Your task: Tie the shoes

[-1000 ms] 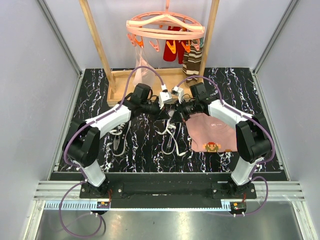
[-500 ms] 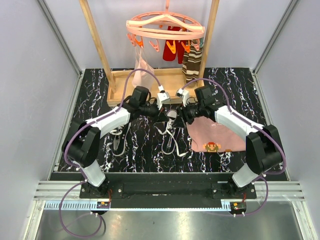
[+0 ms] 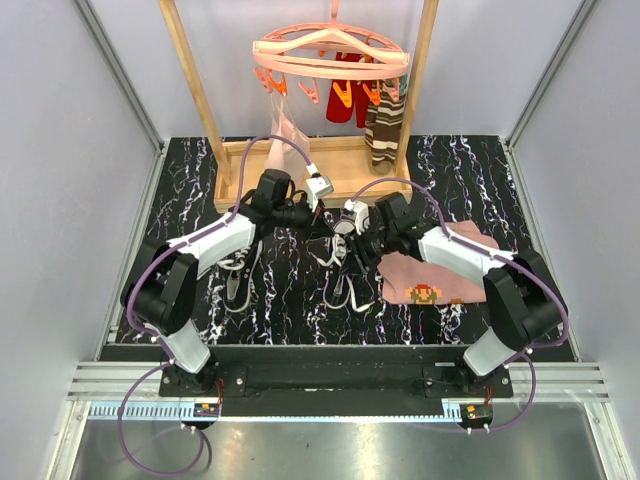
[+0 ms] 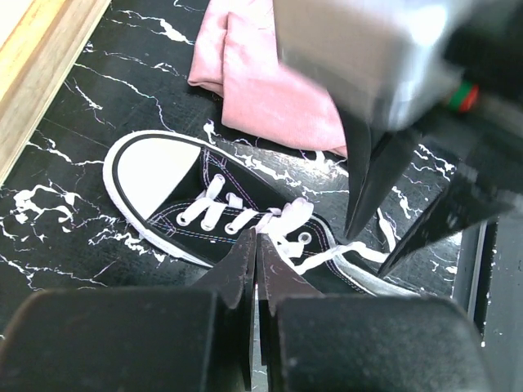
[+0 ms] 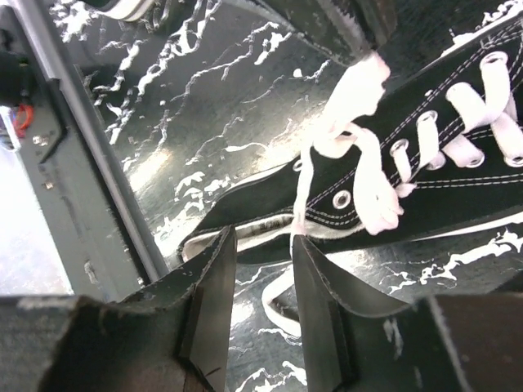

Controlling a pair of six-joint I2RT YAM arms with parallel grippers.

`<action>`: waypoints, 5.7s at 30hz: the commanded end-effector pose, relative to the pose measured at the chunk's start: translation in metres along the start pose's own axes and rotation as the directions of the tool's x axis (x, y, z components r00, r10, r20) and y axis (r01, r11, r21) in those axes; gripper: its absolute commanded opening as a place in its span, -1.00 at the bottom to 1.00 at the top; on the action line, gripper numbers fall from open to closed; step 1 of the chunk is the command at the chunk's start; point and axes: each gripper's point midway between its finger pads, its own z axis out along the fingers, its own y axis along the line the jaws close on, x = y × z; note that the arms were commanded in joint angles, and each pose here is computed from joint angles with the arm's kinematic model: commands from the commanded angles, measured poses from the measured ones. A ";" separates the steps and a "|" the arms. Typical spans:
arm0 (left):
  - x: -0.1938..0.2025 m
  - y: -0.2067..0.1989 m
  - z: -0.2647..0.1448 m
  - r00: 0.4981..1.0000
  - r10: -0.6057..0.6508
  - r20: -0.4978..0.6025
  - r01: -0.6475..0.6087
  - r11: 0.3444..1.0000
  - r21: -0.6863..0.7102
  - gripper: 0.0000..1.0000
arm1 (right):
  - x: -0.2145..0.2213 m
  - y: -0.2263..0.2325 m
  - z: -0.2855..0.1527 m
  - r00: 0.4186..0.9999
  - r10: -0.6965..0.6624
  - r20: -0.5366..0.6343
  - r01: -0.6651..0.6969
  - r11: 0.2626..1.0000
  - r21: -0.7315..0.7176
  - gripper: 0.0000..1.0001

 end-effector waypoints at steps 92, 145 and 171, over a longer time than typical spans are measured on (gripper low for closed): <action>0.042 -0.026 -0.027 0.940 -0.336 0.059 0.340 0.936 -0.088 -1.00 | 0.005 -0.027 -0.005 0.999 -0.025 0.032 0.016 0.965 0.261 -1.00; 0.021 -0.020 0.023 0.982 -0.138 -0.127 0.154 0.980 0.126 0.15 | -0.020 -0.031 0.000 0.997 -0.046 0.058 0.030 0.967 0.254 -1.00; 0.027 -0.021 0.029 0.982 -0.127 -0.137 0.146 0.979 0.144 -0.23 | -0.025 -0.033 0.001 0.997 -0.046 0.063 0.029 0.965 0.259 -1.00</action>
